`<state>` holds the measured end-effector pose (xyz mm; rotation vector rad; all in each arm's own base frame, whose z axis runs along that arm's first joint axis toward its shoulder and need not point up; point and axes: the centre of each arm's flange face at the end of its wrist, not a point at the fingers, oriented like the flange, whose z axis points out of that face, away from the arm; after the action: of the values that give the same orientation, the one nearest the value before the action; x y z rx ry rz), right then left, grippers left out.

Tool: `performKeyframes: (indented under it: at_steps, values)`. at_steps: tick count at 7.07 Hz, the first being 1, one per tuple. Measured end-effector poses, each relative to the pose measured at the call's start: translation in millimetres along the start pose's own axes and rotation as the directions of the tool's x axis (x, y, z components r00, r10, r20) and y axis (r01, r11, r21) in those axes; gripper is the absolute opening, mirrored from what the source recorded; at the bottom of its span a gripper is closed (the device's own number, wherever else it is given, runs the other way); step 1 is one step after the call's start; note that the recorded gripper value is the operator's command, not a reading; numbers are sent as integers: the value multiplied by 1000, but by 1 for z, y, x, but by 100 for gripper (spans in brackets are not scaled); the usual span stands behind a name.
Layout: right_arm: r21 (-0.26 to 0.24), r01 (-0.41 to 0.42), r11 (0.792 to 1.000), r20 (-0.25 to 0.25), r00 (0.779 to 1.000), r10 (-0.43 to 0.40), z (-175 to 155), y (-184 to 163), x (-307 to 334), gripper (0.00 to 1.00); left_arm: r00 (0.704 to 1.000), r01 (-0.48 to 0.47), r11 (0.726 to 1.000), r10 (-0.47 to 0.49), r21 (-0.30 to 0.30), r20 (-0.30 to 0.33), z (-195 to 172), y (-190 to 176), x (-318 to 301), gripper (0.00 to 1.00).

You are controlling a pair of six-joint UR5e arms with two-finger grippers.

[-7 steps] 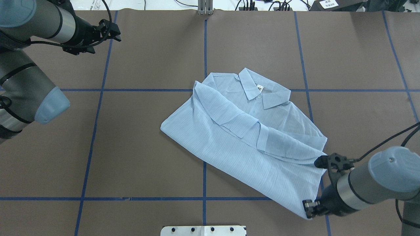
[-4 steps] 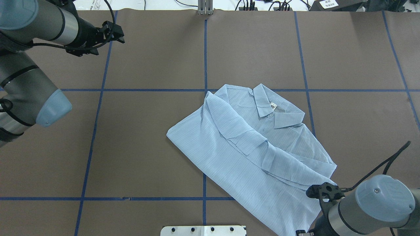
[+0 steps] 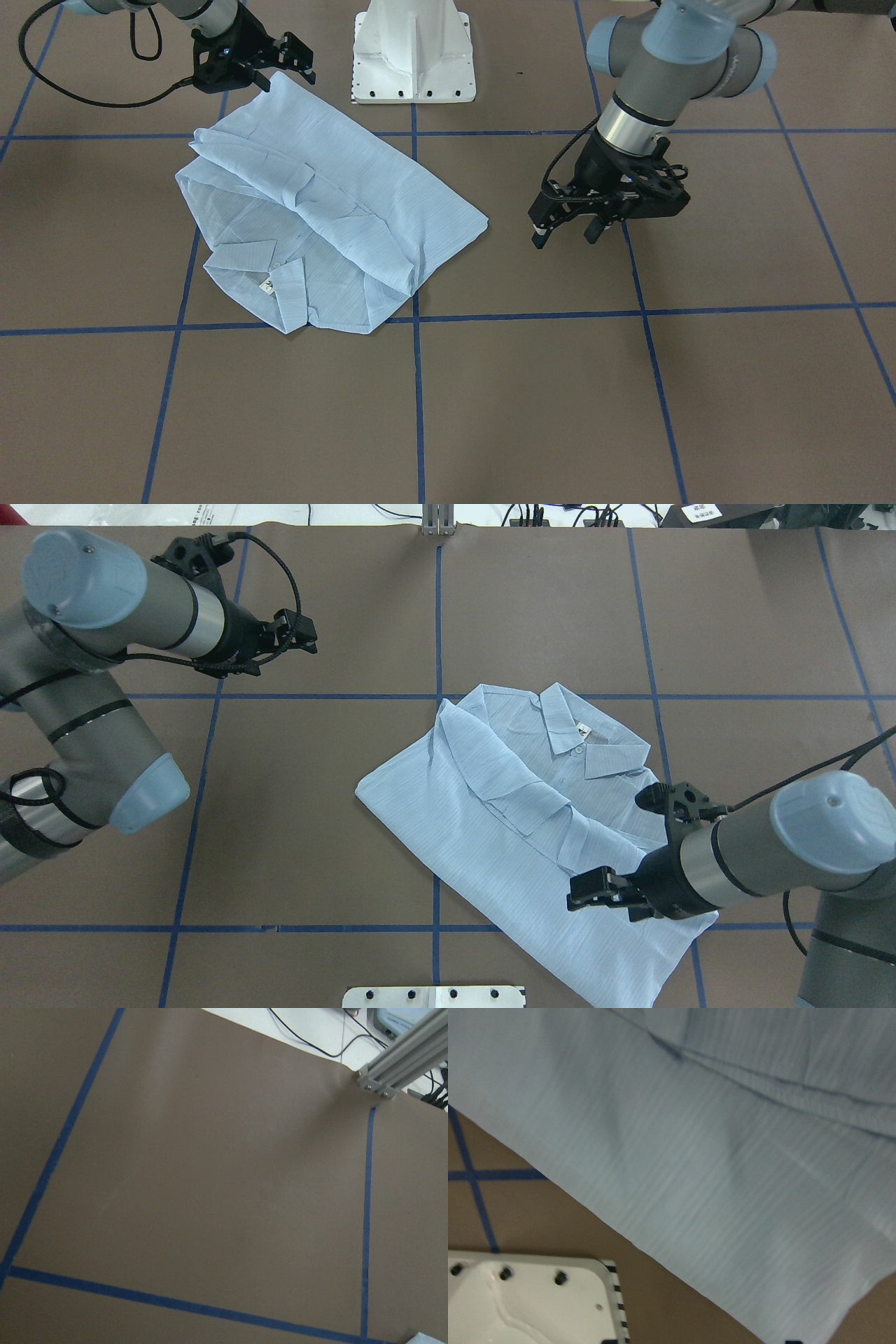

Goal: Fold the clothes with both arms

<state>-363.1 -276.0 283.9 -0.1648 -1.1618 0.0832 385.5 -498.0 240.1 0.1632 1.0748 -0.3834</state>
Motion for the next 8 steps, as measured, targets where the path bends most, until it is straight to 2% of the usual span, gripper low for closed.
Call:
performKeyframes:
  at_steps: [1, 2, 4, 5, 7, 8]
  values:
    - [67, -8, 998, 40, 999, 6, -20, -26, -13, 100, 999, 36, 999, -35, -26, 22, 21, 35, 11, 94]
    - [113, -18, 993, 56, 998, 11, -31, -47, -19, 100, 997, 55, 998, -53, -36, 53, 43, 69, 22, 94]
    - [181, -29, 983, 69, 997, 17, -38, -72, -27, 100, 991, 87, 995, -81, -51, 110, 84, 112, 35, 94]
    - [199, -32, 979, 70, 997, 18, -39, -76, -28, 100, 989, 90, 994, -82, -57, 126, 96, 125, 37, 93]
    - [216, -34, 976, 69, 997, 20, -39, -80, -28, 100, 984, 90, 994, -80, -57, 157, 117, 146, 35, 85]
    - [218, -35, 975, 70, 997, 20, -40, -80, -28, 100, 983, 93, 994, -82, -55, 166, 122, 149, 33, 76]
